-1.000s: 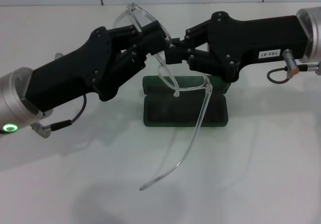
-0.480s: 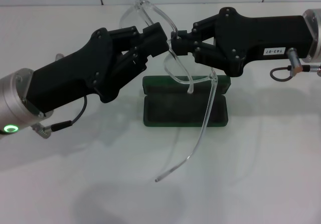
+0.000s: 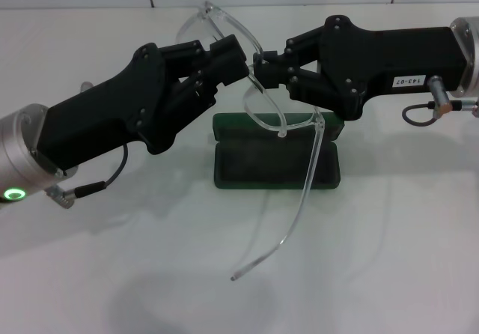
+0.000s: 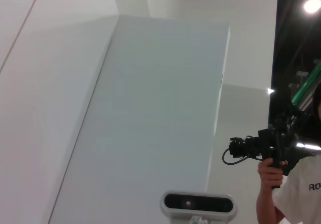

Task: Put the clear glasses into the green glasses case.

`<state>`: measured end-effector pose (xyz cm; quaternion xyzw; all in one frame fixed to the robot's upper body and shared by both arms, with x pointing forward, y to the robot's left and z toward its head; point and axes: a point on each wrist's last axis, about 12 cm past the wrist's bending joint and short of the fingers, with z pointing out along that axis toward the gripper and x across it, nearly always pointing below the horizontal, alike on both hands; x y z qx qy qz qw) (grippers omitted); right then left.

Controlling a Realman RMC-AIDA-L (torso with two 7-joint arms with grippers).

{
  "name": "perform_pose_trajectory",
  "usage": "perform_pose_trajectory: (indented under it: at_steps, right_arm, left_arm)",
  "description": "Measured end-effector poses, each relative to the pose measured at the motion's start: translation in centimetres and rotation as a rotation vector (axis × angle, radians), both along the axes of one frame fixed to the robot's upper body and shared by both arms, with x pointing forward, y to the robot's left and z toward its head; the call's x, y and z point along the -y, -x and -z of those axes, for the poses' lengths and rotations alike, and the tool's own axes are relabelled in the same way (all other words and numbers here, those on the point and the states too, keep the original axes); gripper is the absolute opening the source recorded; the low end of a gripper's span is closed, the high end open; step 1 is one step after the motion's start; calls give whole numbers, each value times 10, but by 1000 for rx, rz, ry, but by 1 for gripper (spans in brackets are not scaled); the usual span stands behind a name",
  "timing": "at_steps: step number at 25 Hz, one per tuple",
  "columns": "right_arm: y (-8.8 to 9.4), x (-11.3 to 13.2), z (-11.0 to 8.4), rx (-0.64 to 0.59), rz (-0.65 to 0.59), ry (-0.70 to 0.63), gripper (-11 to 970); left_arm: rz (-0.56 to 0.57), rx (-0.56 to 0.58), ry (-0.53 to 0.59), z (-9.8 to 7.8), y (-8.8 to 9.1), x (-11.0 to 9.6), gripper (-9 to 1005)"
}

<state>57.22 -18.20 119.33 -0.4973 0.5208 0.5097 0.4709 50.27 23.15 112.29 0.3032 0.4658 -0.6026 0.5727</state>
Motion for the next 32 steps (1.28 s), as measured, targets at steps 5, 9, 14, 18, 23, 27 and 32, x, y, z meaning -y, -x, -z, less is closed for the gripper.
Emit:
perform_pose_trajectory:
  at_steps: [5,9,14,18,23,27,32]
  right_arm:
    - [0,0,-1,0,1,-8,67]
    - [0,1,-1,4,4,-13,67]
    - [0,2,0,3,9,-16,67]
    - [0,3,1,6,18,-17,67]
    - [-3,6,4,11,52,-24,67]
    - [-7,19,3,25,113,-61,68]
    - [-2,53,-10,56,172,-182,68]
  left_arm:
    - [-18,3,1,1,0,-1,152]
    - [-33,-7,-5,3,-2,0,152]
    - [-37,-11,-5,4,-1,0,152]
    - [-33,-8,-1,3,-1,0,152]
    - [1,25,41,-3,3,-3,152]
    - [15,39,62,-5,8,-9,151]
    - [-31,27,57,-3,12,-24,151]
